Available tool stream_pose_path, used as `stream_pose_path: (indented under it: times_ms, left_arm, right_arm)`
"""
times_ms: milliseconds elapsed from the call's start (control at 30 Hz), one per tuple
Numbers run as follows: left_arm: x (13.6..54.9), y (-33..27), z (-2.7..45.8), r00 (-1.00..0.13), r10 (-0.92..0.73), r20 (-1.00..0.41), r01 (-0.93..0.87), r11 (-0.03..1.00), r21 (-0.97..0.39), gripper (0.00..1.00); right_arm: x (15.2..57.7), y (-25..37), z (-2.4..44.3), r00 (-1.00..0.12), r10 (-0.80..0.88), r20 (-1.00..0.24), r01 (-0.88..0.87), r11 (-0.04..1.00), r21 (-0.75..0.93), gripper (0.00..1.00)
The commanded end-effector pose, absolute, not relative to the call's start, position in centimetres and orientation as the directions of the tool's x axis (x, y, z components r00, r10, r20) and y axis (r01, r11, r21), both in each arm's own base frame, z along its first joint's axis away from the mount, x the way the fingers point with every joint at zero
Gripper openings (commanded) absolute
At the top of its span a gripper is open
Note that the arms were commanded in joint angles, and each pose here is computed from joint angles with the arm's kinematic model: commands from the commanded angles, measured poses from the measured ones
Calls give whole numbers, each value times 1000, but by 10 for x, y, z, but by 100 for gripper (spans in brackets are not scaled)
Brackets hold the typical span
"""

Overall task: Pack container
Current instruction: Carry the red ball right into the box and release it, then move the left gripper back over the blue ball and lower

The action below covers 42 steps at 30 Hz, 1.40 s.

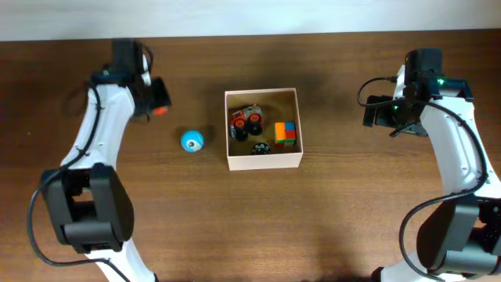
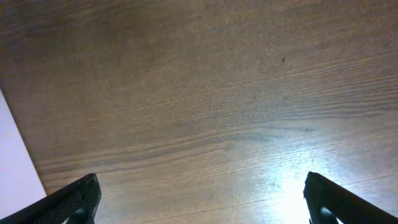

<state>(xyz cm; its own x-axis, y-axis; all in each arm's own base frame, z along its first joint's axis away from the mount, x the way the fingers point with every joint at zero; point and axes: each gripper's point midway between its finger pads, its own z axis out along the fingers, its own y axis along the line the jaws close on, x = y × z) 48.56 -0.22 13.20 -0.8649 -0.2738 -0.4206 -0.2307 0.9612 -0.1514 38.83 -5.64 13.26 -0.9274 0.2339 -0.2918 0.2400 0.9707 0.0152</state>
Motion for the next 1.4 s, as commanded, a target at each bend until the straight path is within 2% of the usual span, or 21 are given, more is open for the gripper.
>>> stream_pose_path:
  times_ms: [0,200,400,533,567,600,633,733,933,1100,1367]
  left_arm:
    - [498,-43,174,-859,-174,-482,-96,979,-181,52]
    - [477,-157,191,-878,12,-478,181,933,-310,52]
    - [446,-234,189,-853,183,-489,353,892,-283,52]
    - [435,-253,180,-833,255,-492,391,899,-197,52]
    - [434,-254,178,-829,264,-494,391,904,-173,56]
    - [434,-255,177,-826,270,-495,389,908,-153,75]
    - [435,-254,177,-823,273,-498,385,913,-136,84]
    - [438,-248,177,-820,272,-504,368,924,-101,100]
    - [449,-228,177,-824,246,-510,319,946,-58,99]
    - [462,-152,177,-850,179,-496,106,980,171,99]
    - [418,-74,159,-946,-106,-307,-175,962,209,99]
  right_arm:
    - [388,-56,131,-927,239,-288,244,970,21,99]
    - [388,-56,131,-927,239,-288,244,970,21,99]
    - [388,-56,131,-927,239,-288,244,970,21,99]
    - [388,-56,131,-927,239,-288,244,970,21,99]
    - [388,-56,131,-927,240,-288,244,969,21,99]
    - [388,-56,131,-927,239,-288,244,970,21,99]
    - [388,-56,131,-927,239,-288,244,970,21,99]
    - [388,-56,131,-927,239,-288,244,970,21,99]
    - [388,-56,131,-927,239,-288,244,970,21,99]
    - [388,-56,131,-927,239,-288,244,970,21,99]
    - [388,-56,131,-927,239,-288,244,970,21,98]
